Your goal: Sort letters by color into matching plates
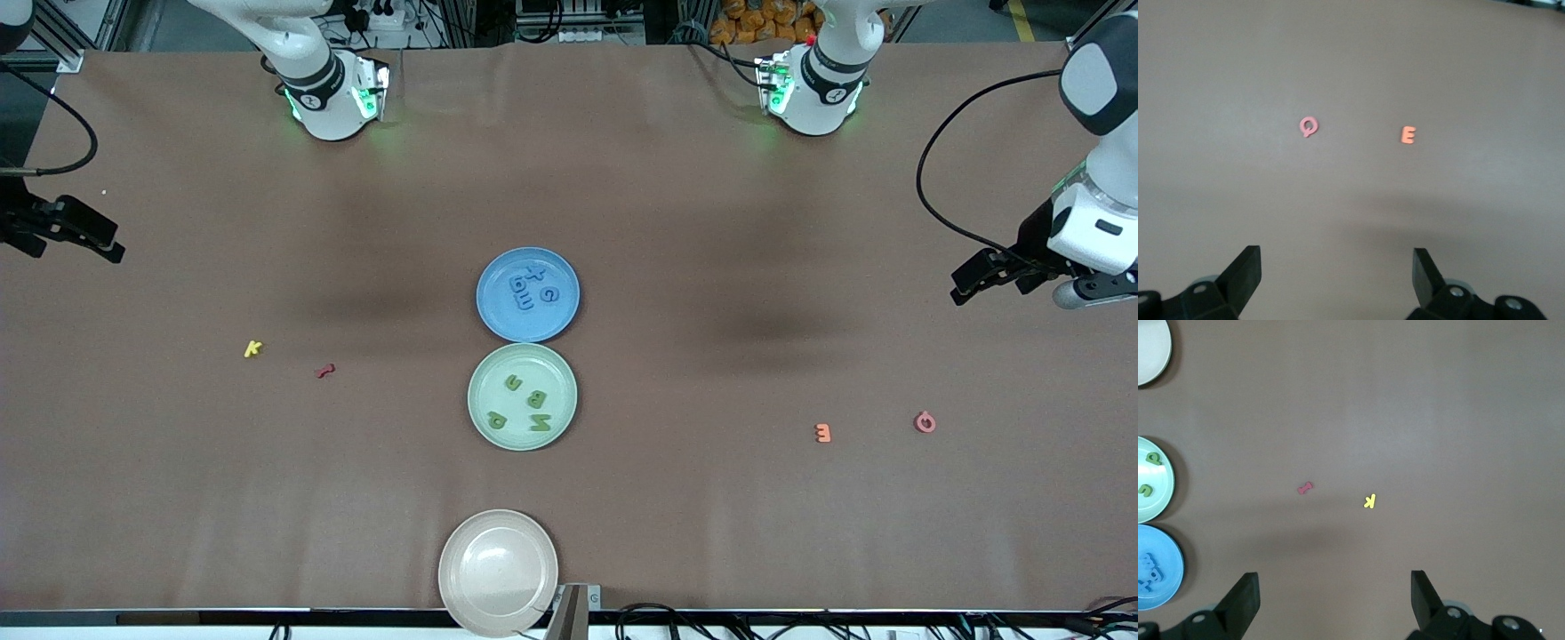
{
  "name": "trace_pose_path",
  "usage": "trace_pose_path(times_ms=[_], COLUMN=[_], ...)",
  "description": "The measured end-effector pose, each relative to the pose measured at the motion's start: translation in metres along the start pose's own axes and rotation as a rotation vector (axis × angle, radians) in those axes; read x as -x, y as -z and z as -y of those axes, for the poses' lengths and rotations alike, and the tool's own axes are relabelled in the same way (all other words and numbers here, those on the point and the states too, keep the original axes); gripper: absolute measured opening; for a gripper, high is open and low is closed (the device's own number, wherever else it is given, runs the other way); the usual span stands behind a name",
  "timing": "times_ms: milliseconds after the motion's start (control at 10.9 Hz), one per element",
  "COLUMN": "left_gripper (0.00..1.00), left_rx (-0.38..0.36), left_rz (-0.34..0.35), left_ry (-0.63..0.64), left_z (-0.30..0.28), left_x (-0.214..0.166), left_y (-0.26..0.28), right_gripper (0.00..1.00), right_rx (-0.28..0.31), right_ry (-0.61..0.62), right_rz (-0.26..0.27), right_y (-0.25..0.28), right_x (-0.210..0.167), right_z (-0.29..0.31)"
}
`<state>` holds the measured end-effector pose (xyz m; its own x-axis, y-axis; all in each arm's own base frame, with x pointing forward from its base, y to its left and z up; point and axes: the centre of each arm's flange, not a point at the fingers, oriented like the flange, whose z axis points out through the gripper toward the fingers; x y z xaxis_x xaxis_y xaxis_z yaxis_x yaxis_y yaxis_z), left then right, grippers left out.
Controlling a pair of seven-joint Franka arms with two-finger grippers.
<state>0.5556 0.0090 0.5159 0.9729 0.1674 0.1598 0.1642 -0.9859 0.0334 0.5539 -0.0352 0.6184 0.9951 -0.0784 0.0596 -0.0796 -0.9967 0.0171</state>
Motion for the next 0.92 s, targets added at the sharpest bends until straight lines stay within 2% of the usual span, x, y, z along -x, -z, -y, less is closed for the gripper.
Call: trace_pose_path(times_ms=[367,459,918], left_gripper=[1.0,1.0,1.0], left_rx=[0.0,0.001,0.004], left_rz=[0.075,0.075,0.077], left_ry=[-0.122,-0.126,-0.16], left_z=[-0.033,-0.032,-0.039], left_x=[-0.01,-0.015,-0.02], left_y=[0.063,0.078,0.08], right_gripper=[1.0,1.0,1.0], right_rx=[-0.002,-0.002,-0.003], right_ry=[0.036,0.036,0.055], right_rz=[0.006,0.006,0.004], right_y=[-0.003,-0.003,-0.002], right_x=[0.001,0.001,0.002], right_z=[0.016,0.016,0.025])
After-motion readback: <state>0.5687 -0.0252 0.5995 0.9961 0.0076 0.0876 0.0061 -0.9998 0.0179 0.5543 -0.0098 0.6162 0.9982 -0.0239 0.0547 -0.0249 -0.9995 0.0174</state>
